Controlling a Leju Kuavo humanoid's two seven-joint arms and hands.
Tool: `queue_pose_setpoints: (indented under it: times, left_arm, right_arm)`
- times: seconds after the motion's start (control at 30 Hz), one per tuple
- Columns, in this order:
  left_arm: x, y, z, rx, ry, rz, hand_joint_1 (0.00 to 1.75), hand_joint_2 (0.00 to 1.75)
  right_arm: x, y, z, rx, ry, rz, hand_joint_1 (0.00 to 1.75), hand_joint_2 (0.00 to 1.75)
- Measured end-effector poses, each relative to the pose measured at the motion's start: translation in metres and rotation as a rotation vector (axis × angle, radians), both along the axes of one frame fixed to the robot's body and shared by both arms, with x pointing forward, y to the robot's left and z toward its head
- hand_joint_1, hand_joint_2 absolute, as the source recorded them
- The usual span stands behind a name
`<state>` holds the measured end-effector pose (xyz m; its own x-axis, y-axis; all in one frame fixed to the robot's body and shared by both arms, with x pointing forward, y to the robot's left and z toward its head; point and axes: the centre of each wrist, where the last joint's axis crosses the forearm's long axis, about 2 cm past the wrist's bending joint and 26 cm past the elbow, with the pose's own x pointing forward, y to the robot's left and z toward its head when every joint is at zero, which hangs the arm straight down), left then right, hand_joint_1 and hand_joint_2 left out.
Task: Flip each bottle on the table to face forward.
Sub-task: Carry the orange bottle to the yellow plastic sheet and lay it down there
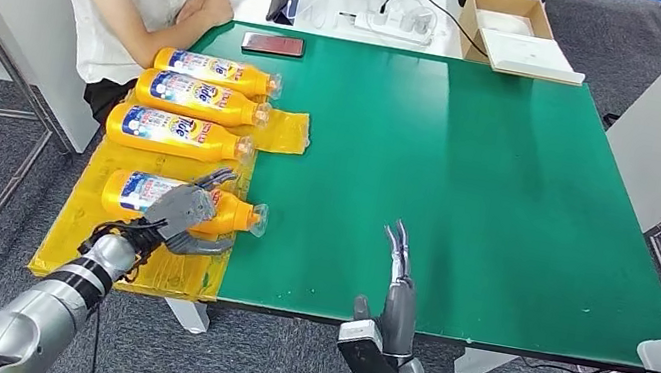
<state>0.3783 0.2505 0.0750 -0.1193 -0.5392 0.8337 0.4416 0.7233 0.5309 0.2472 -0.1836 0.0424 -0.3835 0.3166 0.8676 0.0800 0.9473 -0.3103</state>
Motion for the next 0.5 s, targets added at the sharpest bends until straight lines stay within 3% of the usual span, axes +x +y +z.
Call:
queue_pose_setpoints:
  times: [0.17,0.3,0.37,0.5]
  left_arm:
    - [-0.006,0.000,-0.003,-0.083,-0.018,0.002,0.00,0.00]
    - [-0.016,-0.004,-0.009,-0.161,-0.107,0.077,0.00,1.75]
    - [-0.026,-0.011,-0.011,-0.304,-0.134,0.115,0.00,1.75]
    - [-0.048,-0.036,-0.004,-0.894,-0.129,0.222,0.00,1.75]
  right_arm:
    - [0.000,0.001,-0.002,-0.003,0.004,0.002,0.00,0.00]
    - [-0.001,-0.001,-0.005,-0.011,0.012,-0.011,0.00,0.00]
    - [-0.003,-0.003,-0.007,-0.017,0.018,-0.013,0.00,0.00]
    - [-0.009,-0.003,-0.011,-0.023,0.030,-0.019,0.00,0.00]
